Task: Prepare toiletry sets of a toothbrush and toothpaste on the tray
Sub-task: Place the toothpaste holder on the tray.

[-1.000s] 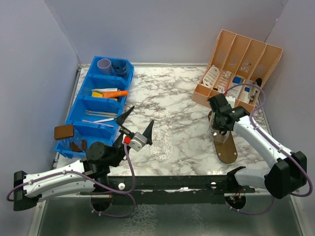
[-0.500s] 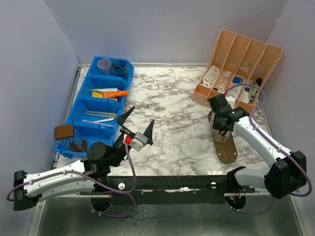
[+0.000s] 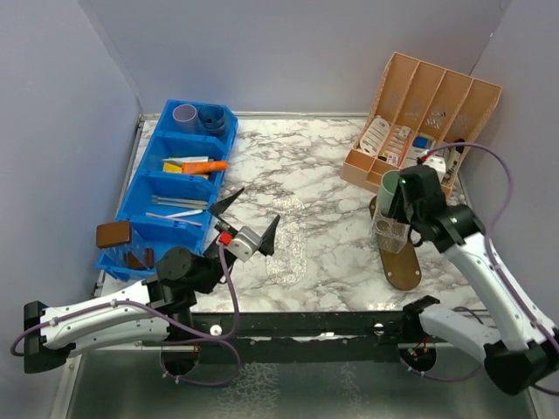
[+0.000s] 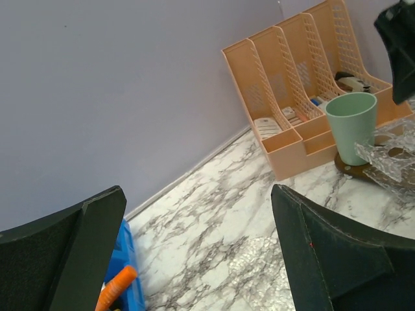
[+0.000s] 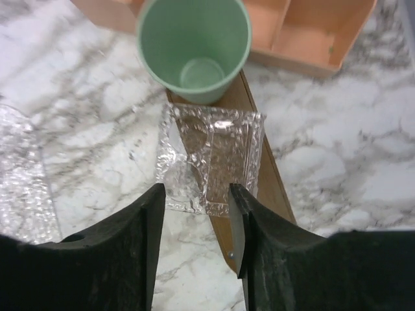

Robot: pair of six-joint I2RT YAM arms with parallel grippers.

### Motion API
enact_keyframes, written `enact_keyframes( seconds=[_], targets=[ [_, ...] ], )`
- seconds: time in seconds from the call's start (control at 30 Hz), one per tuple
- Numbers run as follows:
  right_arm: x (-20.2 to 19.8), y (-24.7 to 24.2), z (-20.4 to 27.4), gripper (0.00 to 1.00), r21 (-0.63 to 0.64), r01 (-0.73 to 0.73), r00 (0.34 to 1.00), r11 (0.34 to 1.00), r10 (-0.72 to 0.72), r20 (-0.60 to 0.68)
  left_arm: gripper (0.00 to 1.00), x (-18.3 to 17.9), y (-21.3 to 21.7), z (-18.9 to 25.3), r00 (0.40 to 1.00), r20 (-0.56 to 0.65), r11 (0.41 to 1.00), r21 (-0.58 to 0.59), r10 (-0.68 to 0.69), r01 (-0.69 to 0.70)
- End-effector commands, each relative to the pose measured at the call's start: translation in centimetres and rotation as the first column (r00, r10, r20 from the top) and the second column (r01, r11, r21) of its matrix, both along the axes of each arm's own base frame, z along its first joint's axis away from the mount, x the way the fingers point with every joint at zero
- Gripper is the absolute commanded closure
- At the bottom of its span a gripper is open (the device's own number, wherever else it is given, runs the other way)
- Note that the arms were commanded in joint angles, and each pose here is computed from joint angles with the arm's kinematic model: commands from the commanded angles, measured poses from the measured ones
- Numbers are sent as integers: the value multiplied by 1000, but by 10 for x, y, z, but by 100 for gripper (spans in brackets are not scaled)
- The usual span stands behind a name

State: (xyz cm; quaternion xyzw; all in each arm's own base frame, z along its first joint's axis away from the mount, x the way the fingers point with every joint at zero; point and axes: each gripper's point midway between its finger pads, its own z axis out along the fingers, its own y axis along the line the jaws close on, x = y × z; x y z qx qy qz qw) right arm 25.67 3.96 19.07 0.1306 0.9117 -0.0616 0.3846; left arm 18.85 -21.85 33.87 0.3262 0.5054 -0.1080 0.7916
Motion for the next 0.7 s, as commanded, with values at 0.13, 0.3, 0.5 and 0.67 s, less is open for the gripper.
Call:
enact_keyframes(
  seconds=[0.13, 0.3, 0.5, 0.67],
  targets=[
    [5, 9, 136, 39, 8, -215, 848, 977, 183, 497, 1, 3, -70, -19, 949, -275, 987, -80, -155, 138],
    [-8, 12, 175, 33, -34, -290, 747, 957, 248, 617, 14, 1, -125, -60, 846, -462, 964, -123, -265, 235],
    [-25, 3, 188, 28, -96, -296, 686, 950, 281, 672, 8, 27, -181, -83, 654, -671, 937, -269, -350, 225],
    [-41, -14, 189, 26, -113, -238, 643, 965, 244, 726, 3, 71, -210, -124, 391, -832, 918, -379, -392, 115]
  ],
)
